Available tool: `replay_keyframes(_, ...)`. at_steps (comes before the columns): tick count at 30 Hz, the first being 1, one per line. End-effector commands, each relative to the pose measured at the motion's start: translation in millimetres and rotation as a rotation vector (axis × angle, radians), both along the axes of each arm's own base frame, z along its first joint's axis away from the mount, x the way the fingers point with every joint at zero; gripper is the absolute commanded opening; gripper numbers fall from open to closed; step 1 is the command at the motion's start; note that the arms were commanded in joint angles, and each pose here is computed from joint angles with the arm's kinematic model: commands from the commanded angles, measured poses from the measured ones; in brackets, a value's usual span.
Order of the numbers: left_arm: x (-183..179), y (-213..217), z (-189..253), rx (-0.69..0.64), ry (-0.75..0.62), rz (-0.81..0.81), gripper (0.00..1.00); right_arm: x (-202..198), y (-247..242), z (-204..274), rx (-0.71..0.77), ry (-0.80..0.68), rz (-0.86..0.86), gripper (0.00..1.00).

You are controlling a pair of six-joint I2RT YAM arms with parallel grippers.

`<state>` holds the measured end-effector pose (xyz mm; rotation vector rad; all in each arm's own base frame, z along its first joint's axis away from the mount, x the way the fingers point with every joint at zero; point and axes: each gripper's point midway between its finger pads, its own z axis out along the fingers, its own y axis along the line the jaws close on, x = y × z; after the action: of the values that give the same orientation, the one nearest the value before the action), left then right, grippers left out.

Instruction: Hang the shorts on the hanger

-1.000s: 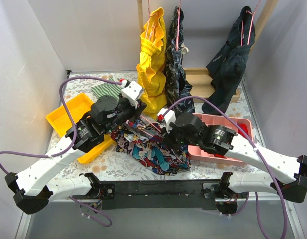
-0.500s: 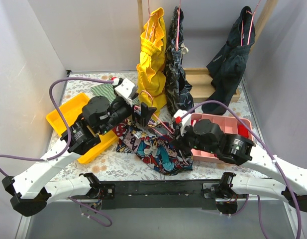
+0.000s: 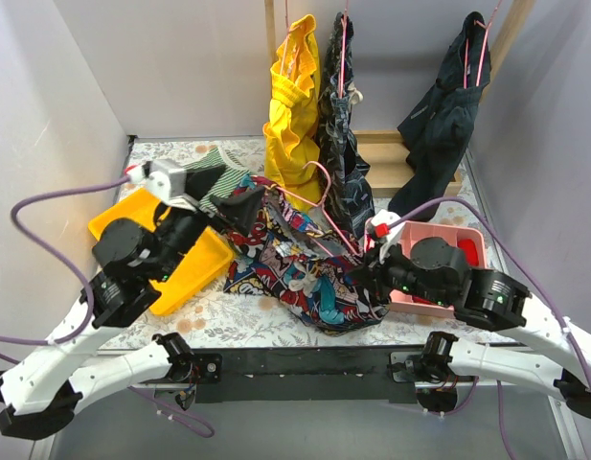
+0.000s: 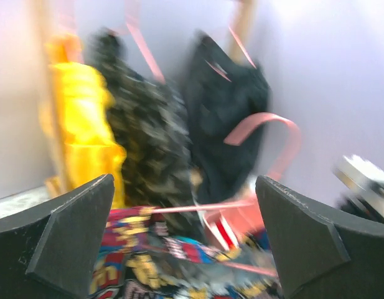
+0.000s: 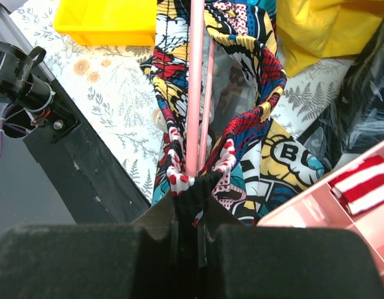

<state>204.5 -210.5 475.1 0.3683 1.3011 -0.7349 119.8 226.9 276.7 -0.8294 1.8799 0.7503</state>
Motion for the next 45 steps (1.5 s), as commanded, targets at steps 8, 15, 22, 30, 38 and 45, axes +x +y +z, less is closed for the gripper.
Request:
replay_keyframes(8, 69.2, 66.4, -37.8, -0.327, 0.192, 0.517, 0.96, -20.4, -53.1, 87.7, 0.210, -0.065, -0.045, 0.01)
replay_keyframes(15, 144.6, 103.6, -78.9, -0.410, 0.433, 0.392, 0.94, -27.8, -66.5, 98.3, 0.215, -0.072, -0.036, 0.01)
replay_keyframes(22, 167.5, 78.5, -137.6, -0.474, 0.655, 0.116, 0.85, -35.5, -66.6, 126.8, 0.242, -0.119, 0.026, 0.01)
replay_keyframes(30, 164.0, 56.9, -188.7, -0.476, 0.771, 0.023, 0.82, -45.1, -52.7, 166.6, 0.292, -0.156, 0.123, 0.01)
replay_keyframes(38, 143.2, -0.7, -227.0, -0.371, 0.844, 0.029, 0.80, -40.0, -44.5, 193.5, 0.351, -0.164, 0.105, 0.01)
replay_keyframes(45, 90.2, -27.3, -231.1, -0.389, 0.858, 0.028, 0.68, -27.4, -59.8, 211.8, 0.429, -0.149, -0.025, 0.01)
